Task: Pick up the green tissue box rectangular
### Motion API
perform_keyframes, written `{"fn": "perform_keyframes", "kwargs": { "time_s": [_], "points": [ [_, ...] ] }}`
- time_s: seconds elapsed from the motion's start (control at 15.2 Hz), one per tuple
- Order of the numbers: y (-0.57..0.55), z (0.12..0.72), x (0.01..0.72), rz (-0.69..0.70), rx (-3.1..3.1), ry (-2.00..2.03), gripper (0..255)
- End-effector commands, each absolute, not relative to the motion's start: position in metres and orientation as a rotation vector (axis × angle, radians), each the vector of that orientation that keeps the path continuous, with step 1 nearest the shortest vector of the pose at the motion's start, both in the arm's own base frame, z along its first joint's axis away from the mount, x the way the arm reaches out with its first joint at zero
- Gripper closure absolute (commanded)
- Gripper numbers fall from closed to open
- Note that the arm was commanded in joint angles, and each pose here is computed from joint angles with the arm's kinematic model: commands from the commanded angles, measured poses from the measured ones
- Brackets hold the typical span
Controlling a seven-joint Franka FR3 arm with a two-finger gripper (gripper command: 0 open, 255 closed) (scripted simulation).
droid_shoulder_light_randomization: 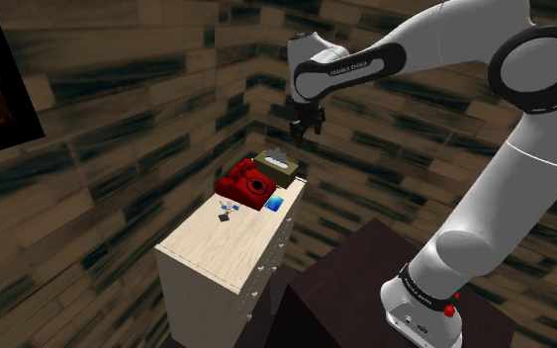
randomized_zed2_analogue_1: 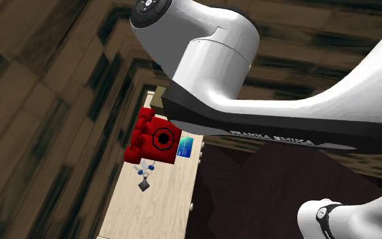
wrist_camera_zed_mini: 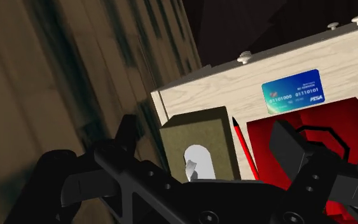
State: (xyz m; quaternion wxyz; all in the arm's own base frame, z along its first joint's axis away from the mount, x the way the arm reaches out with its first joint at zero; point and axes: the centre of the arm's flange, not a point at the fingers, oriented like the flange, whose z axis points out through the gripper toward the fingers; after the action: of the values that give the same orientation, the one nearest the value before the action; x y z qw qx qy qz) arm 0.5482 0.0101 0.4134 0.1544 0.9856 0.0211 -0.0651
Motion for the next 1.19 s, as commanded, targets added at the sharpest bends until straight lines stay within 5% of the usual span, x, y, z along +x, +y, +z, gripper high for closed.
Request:
{"fn": "perform_keyframes", "kwargs": {
  "time_s": [0.0,0.66,1.12],
  "points": [
    [0.009,0.394,0.572,-0.214,2.788,0.077,0],
    [0.015,0.289,0.677,-0.342,2.606,0.152,0],
    [0.014,0.25,0.682,-0.349,2.596,0.156,0]
  ]
}}
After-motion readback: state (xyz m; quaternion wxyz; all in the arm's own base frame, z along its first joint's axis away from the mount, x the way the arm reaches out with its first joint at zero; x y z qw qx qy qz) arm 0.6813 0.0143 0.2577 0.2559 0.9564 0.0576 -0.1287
